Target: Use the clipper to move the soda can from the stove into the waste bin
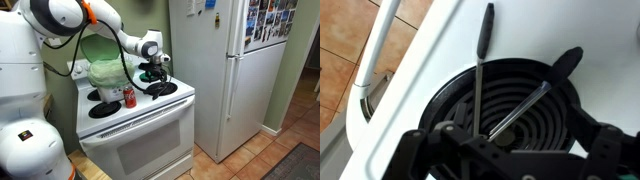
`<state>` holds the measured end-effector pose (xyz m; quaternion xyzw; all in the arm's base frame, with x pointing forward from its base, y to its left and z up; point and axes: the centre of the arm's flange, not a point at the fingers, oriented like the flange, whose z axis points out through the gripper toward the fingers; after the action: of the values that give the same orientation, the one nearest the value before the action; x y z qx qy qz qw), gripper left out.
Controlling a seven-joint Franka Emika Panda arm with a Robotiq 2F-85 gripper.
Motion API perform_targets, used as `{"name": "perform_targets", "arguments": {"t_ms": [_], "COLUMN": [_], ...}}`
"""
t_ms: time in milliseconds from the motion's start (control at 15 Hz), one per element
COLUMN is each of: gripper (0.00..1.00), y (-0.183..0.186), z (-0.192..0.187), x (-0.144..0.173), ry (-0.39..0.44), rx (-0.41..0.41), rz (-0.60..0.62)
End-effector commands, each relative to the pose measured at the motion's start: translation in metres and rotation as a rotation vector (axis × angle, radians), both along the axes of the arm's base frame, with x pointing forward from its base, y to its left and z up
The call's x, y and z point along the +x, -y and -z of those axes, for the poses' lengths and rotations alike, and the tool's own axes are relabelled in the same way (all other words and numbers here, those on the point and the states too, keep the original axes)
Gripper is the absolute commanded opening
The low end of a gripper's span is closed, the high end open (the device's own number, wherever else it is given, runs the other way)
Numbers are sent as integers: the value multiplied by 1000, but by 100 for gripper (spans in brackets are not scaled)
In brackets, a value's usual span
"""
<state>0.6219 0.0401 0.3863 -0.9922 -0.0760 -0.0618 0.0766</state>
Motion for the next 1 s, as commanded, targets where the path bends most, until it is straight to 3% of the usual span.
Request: {"name": "perform_targets", "arguments": {"t_ms": [0, 267, 533, 667, 933], "gripper": [100, 100, 100, 100, 100], "y": [-3, -7, -16, -21, -24], "z": [22, 43, 49, 53, 64], "x": [9, 18, 29, 33, 35], "ry": [-47, -30, 13, -3, -48], "rx": [-36, -104, -57, -26, -43], "rz": [47, 71, 126, 141, 159]}}
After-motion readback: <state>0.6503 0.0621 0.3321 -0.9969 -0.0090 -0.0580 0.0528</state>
